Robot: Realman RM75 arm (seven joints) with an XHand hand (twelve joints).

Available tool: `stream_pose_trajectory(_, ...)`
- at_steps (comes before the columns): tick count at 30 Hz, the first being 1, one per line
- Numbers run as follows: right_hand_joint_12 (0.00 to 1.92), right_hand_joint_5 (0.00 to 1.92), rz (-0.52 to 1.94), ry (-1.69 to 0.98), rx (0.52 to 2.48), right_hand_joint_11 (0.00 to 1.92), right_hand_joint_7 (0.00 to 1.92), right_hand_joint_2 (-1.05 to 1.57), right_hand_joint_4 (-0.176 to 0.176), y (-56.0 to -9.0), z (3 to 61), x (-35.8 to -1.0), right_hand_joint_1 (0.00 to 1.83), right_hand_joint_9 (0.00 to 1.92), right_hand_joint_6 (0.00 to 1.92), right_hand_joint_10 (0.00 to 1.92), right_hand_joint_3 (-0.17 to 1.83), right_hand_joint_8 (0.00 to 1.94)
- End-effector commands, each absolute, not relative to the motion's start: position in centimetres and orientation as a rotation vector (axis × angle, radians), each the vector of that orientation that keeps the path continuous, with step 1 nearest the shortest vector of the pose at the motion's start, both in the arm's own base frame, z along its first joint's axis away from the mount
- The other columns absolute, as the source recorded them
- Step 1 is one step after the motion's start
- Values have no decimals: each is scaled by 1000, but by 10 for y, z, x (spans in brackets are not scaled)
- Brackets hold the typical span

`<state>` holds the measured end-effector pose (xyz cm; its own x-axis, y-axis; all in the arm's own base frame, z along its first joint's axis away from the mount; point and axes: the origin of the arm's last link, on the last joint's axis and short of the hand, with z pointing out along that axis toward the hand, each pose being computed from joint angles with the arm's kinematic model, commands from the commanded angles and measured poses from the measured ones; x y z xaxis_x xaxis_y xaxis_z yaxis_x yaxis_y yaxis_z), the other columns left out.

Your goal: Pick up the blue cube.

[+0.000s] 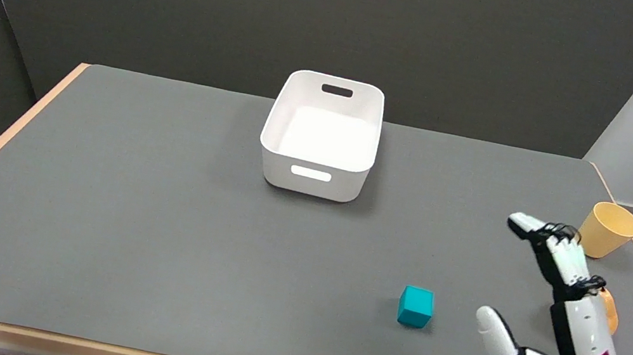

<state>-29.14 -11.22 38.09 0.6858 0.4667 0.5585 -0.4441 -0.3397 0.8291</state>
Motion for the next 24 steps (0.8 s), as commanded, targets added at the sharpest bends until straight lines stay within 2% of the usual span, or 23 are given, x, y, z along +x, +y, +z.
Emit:
stream_pose_trajectory(1,1004,214,630,-101,1687,-1,262,585,-7,-120,366,-328,446,119,485,727,947,435)
stream_pose_trajectory(12,1014,223,619,-31,1687,-1,268,585,-8,-141,375,-321,475,124,495,729,952,440)
stream_pose_trajectory(24,1036,229,584,-101,1686,-1,280,588,-9,-137,369,-331,473,133,500,735,953,449)
